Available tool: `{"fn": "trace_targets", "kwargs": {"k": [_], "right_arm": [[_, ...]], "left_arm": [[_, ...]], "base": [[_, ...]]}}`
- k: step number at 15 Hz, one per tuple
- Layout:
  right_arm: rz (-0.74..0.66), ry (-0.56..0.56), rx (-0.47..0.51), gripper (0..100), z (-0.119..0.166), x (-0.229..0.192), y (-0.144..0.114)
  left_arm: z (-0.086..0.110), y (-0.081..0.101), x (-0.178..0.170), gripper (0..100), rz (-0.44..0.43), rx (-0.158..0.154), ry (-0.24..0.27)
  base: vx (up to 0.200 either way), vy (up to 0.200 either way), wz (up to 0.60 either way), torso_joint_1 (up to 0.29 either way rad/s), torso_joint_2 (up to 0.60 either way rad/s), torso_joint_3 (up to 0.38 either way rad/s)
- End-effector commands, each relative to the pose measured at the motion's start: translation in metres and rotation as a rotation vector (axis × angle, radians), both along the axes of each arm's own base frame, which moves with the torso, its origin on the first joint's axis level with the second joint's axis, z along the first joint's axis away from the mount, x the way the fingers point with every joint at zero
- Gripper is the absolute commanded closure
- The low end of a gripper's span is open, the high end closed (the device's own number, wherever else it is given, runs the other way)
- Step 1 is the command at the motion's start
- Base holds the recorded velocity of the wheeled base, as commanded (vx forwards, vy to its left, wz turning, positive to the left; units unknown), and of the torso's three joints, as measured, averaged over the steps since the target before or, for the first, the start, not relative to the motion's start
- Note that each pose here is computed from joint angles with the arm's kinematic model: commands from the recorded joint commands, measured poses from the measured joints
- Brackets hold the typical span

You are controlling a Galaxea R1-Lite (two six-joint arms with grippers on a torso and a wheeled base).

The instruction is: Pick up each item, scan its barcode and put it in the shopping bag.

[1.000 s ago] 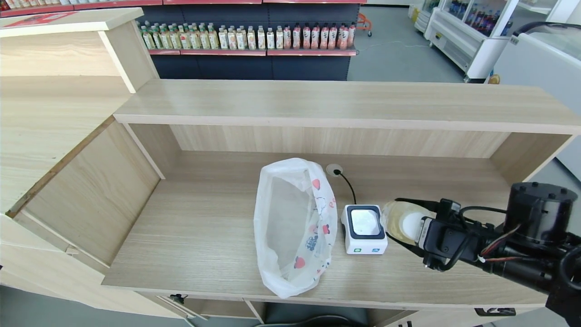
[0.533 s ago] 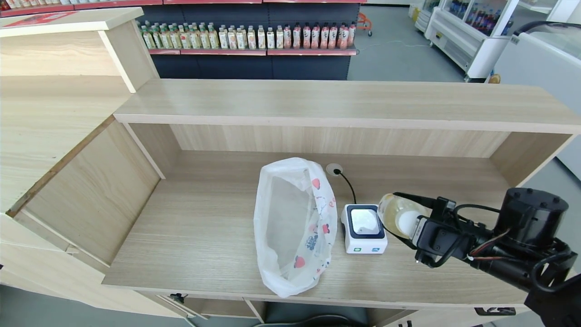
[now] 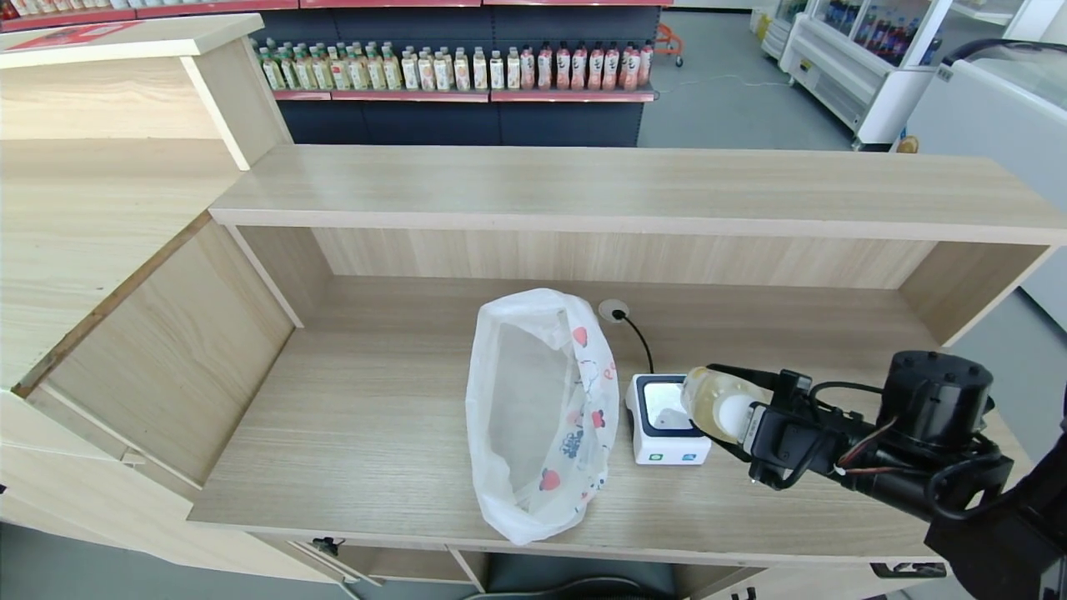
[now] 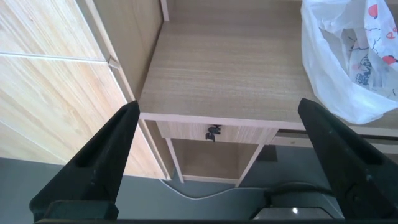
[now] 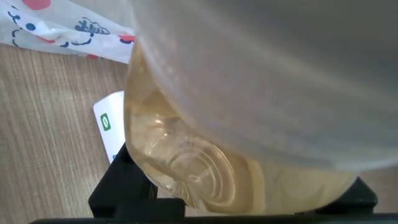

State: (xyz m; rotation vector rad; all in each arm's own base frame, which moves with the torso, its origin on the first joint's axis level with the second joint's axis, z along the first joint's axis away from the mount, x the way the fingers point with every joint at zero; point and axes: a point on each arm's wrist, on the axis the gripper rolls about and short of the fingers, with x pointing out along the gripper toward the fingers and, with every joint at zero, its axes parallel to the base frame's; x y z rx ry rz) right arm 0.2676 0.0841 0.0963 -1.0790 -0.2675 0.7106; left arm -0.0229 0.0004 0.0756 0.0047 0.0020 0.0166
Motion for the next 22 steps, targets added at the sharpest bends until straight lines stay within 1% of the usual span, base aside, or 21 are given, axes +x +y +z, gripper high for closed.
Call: {"fn": "trace_targets", "kwargs": {"k": [1,3,7,13,18,22], "right_arm": [[0.034,0.014,0.003,100,-0.011,0.012,0.003],[0.075,0.013,0.010,100,-0.015,0.021,0.003],[0.095,-0.003,0.019,100,-0.024,0.034,-0.001],[0.147,-0.037,0.035,100,-0.032,0.052,0.002],[0.127,-0.023,0.030,100,-0.039,0.056,-0.006],[0.125,-0.031,0.032,100,-0.038,0.059,-0.005]], "left_arm": [[0.000,0.000,0.000,0,0.000,0.000,0.000],[0.000,0.000,0.000,0,0.000,0.000,0.000],[0.000,0.000,0.000,0,0.000,0.000,0.000],[0.000,0.000,0.000,0,0.000,0.000,0.000],[0.000,0.000,0.000,0,0.000,0.000,0.000],[0.000,0.000,0.000,0,0.000,0.000,0.000]], "base": [[0.000,0.000,0.00,0.000,0.00,0.000],[0.000,0.000,0.00,0.000,0.00,0.000],[0.000,0.000,0.00,0.000,0.00,0.000],[0.000,0.000,0.00,0.000,0.00,0.000],[0.000,0.000,0.00,0.000,0.00,0.000],[0.000,0.000,0.00,0.000,0.00,0.000]]}}
